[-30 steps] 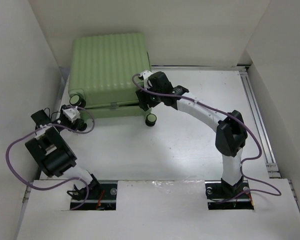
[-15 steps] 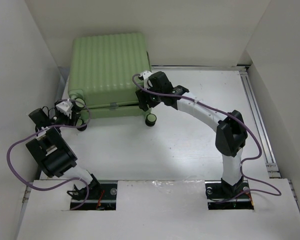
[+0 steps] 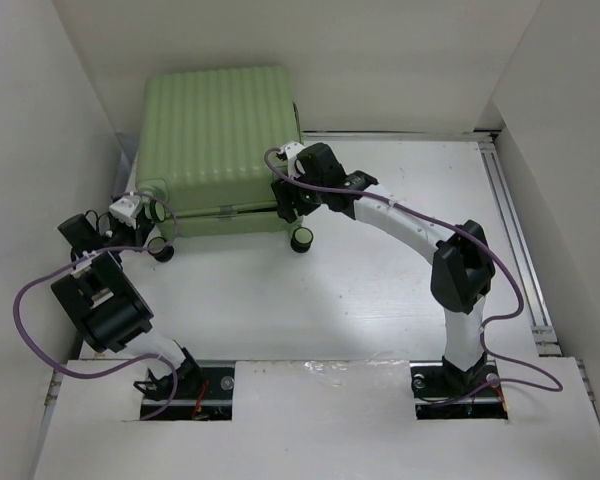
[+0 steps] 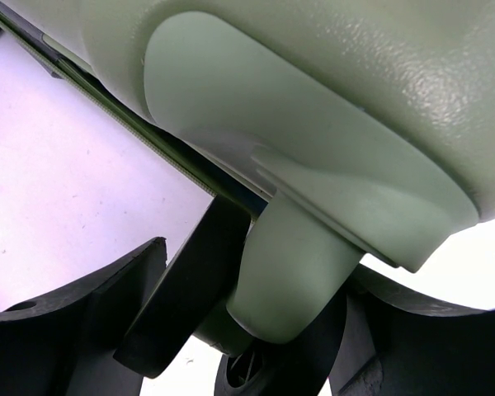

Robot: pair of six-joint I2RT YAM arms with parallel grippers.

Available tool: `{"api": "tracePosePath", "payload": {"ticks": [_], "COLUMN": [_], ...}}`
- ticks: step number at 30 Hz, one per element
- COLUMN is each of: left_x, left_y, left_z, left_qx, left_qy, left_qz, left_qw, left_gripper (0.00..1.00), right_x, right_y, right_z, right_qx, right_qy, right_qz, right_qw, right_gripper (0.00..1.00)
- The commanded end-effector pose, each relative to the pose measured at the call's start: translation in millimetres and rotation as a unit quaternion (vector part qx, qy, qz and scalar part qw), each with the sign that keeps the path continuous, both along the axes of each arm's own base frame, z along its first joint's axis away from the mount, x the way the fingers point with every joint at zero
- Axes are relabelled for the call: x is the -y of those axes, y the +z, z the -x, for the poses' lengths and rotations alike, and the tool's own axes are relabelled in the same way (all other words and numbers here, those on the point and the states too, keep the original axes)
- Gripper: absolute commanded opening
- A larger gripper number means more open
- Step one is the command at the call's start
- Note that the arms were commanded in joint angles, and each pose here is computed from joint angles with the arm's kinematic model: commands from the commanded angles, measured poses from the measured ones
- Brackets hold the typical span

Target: Pack the luggage

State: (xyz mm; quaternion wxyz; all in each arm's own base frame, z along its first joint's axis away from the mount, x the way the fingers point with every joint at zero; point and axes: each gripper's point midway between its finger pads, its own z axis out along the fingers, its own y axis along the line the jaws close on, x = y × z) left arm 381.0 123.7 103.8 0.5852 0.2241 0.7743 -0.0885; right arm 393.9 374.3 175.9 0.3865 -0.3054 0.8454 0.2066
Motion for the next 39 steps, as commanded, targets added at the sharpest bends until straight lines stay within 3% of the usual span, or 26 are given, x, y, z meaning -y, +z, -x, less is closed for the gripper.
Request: {"api": "tracePosePath", "payload": {"ticks": [1,6,9,10,11,12,23,27,35,37,39], "left_x": [16.4,22.8,41.7,58.5,55.7,67.2,107.3,123.6,149.3,155.2,167.6], "left_y": [24.3,23.9,16.1,10.5,11.3,6.2,-14.5,-27.7,16.4,22.3,15.9], "left_z": [-15.8,13.8,35.5,52.9,49.8,64.4,88.0,106.0,112.2,111.6,118.0], "left_qx": [0.039,0.027,0.025,-0.005,0.024,0.004,-0.001,-0.023,0.05,0.051,0.029], "left_qy": [-0.052,-0.08,-0.152,-0.176,-0.193,-0.206,-0.293,-0.349,-0.443,-0.454,-0.486], "left_qz": [-0.006,0.012,-0.026,-0.007,-0.049,-0.03,-0.1,-0.137,-0.185,-0.191,-0.207], "left_qw": [0.998,0.996,0.988,0.984,0.98,0.978,0.951,0.927,0.876,0.869,0.849], "left_gripper": [0.0,0.0,0.0,0.0,0.0,0.0,0.0,0.0,0.0,0.0,0.0], "right_x": [0.1,-1.5,-2.9,-3.0,-4.1,-4.4,-19.5,-32.1,-34.8,-36.2,-37.5], "right_y": [60.8,56.3,54.1,54.1,54.2,54.2,31.9,28.7,31.8,28.4,25.4], "right_z": [-23.2,-22.2,-21.0,-21.0,-19.9,-19.6,-17.3,-11.1,-5.1,1.2,7.3], "right_qx": [0.076,0.074,0.072,0.072,0.07,0.067,0.039,0.034,0.035,0.033,0.031], "right_qy": [-0.017,-0.012,-0.008,-0.008,-0.004,-0.007,0.006,0.018,0.018,0.023,0.027], "right_qz": [-0.053,-0.055,-0.057,-0.057,-0.059,-0.062,-0.088,-0.094,-0.105,-0.104,-0.103], "right_qw": [0.996,0.996,0.996,0.996,0.996,0.996,0.995,0.995,0.994,0.994,0.994], "right_gripper": [0.0,0.0,0.0,0.0,0.0,0.0,0.0,0.0,0.0,0.0,0.0]}}
